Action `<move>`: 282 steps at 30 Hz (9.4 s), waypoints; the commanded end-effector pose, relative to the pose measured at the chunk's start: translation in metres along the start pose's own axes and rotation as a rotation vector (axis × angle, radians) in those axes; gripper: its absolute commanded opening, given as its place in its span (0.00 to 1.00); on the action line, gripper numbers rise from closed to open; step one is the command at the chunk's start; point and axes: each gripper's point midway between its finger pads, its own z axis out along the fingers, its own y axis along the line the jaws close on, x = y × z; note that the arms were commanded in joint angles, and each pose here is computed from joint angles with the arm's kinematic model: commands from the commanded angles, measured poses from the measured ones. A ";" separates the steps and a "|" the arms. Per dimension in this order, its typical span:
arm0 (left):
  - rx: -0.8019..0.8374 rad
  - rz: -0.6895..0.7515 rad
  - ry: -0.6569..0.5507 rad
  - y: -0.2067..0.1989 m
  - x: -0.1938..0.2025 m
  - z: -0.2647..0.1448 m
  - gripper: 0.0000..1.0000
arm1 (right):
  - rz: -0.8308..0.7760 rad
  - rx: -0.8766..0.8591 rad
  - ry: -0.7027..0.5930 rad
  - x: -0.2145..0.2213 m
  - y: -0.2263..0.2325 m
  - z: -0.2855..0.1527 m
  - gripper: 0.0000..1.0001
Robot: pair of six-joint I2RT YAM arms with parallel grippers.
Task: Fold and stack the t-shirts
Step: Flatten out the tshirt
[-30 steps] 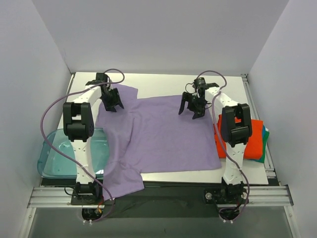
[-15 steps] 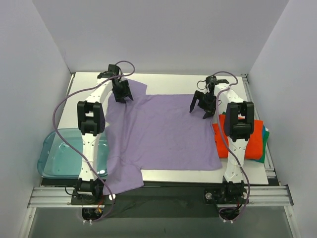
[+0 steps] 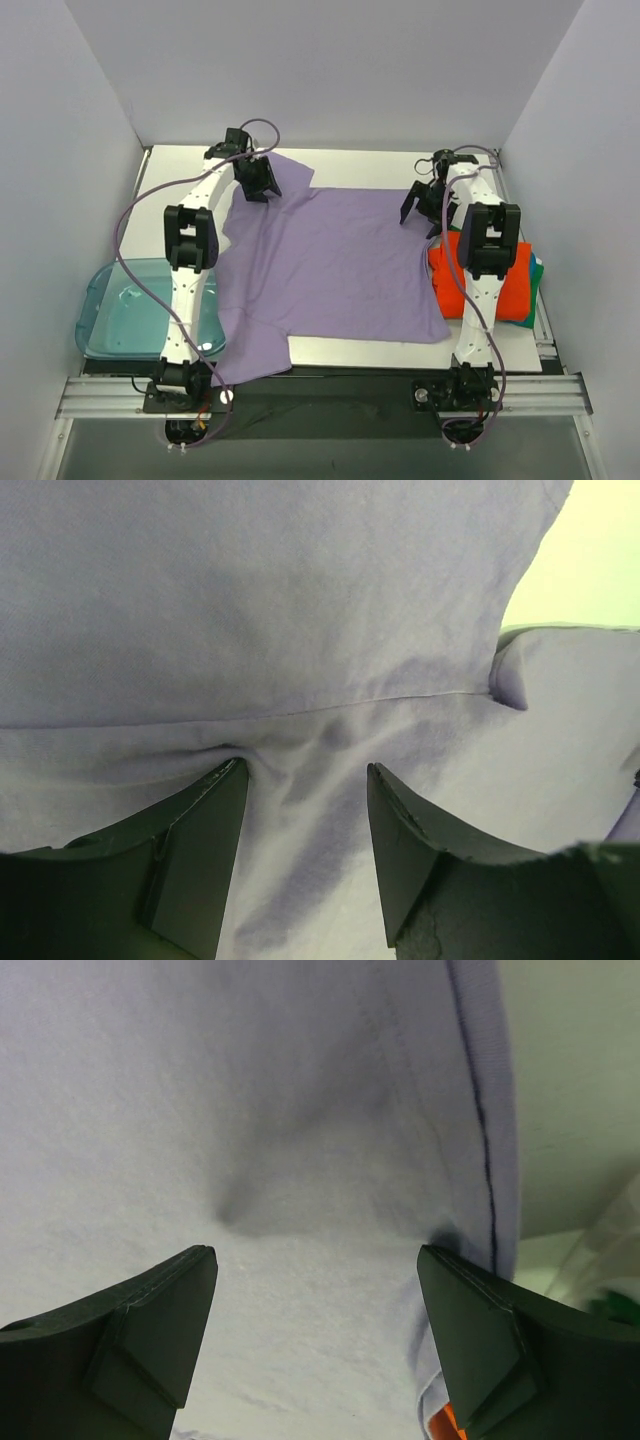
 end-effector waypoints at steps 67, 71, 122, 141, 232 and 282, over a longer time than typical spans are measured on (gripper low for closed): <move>0.241 -0.009 -0.132 -0.006 -0.055 0.011 0.64 | 0.089 -0.094 0.043 -0.042 0.024 0.023 0.82; 0.318 0.017 -0.187 -0.031 -0.071 -0.007 0.64 | 0.089 -0.134 0.017 -0.053 0.028 0.015 0.82; -0.268 0.020 0.139 0.077 0.043 -0.029 0.66 | -0.107 -0.068 0.184 0.042 0.044 0.023 0.81; 0.120 0.140 -0.082 -0.009 -0.031 -0.003 0.66 | 0.002 -0.237 0.096 -0.024 0.066 0.003 0.80; -0.040 -0.050 -0.056 0.028 0.047 -0.036 0.67 | -0.145 -0.199 0.108 0.068 0.070 0.007 0.80; -0.402 0.119 -0.003 0.125 0.048 -0.114 0.47 | -0.053 -0.435 0.082 0.011 0.128 -0.017 0.79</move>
